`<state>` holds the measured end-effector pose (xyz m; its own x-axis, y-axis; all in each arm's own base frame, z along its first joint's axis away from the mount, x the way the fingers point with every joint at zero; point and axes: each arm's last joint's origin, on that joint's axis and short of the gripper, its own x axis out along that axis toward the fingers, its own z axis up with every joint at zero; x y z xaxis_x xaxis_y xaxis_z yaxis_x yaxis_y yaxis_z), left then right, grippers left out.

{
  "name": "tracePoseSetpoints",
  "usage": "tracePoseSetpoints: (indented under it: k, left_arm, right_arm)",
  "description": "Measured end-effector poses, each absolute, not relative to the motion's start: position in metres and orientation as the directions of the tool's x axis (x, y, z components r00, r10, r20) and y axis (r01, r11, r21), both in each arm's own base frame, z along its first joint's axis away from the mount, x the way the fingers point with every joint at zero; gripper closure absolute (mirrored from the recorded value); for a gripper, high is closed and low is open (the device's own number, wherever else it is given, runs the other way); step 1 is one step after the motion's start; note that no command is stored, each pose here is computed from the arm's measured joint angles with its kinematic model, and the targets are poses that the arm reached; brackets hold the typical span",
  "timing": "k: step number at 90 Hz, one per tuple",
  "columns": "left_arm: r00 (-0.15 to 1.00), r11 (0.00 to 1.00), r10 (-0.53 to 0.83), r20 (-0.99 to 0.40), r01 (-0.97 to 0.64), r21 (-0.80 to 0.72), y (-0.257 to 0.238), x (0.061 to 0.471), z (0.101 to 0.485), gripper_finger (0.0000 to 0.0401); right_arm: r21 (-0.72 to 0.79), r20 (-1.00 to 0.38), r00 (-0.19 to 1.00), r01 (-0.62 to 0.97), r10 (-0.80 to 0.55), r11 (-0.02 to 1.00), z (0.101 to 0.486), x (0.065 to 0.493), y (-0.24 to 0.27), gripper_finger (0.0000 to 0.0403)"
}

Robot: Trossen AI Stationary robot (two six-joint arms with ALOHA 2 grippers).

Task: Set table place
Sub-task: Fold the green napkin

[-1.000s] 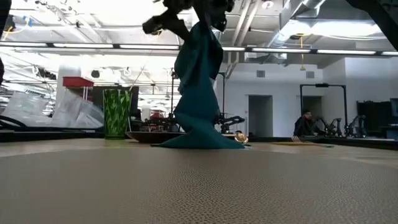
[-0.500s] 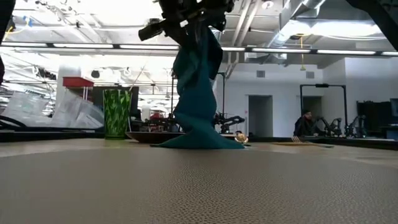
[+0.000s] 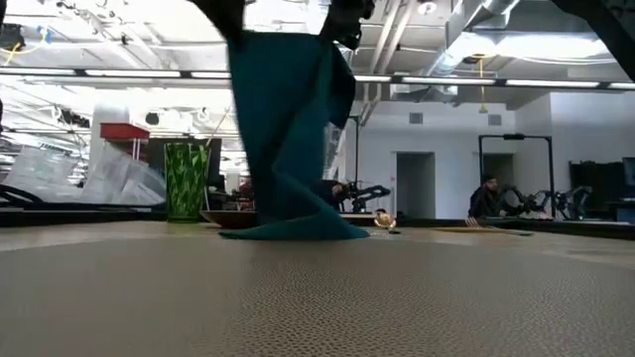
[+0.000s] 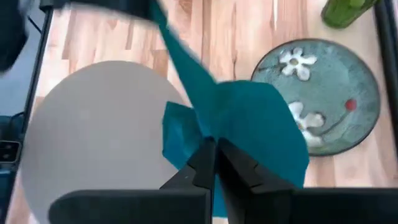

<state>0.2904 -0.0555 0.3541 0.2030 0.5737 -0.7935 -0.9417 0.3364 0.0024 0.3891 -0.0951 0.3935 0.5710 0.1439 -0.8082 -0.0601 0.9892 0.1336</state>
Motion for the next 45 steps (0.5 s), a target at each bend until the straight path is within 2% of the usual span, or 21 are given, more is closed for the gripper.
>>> tracePoseSetpoints:
  k: [19, 29, 45]
  left_arm:
    - [0.222, 0.4, 0.593, -0.774, -0.915, 0.044, -0.05, 0.29, 0.357, 0.0401]
    - [0.269, 0.451, 0.584, -0.766, -0.892, 0.03, -0.052, 0.293, 0.364, 0.0401]
    - [0.313, 0.54, 0.591, -0.744, -0.838, 0.076, -0.054, 0.29, 0.381, 0.0401]
  right_arm:
    - [0.173, -0.826, 0.528, -0.092, 0.195, 0.981, 0.393, 0.391, -0.062, 0.0403]
    - [0.195, -0.829, 0.513, -0.107, 0.222, 0.975, 0.396, 0.39, -0.041, 0.0403]
    - [0.199, -0.793, 0.561, -0.131, 0.238, 0.971, 0.413, 0.384, -0.016, 0.0403]
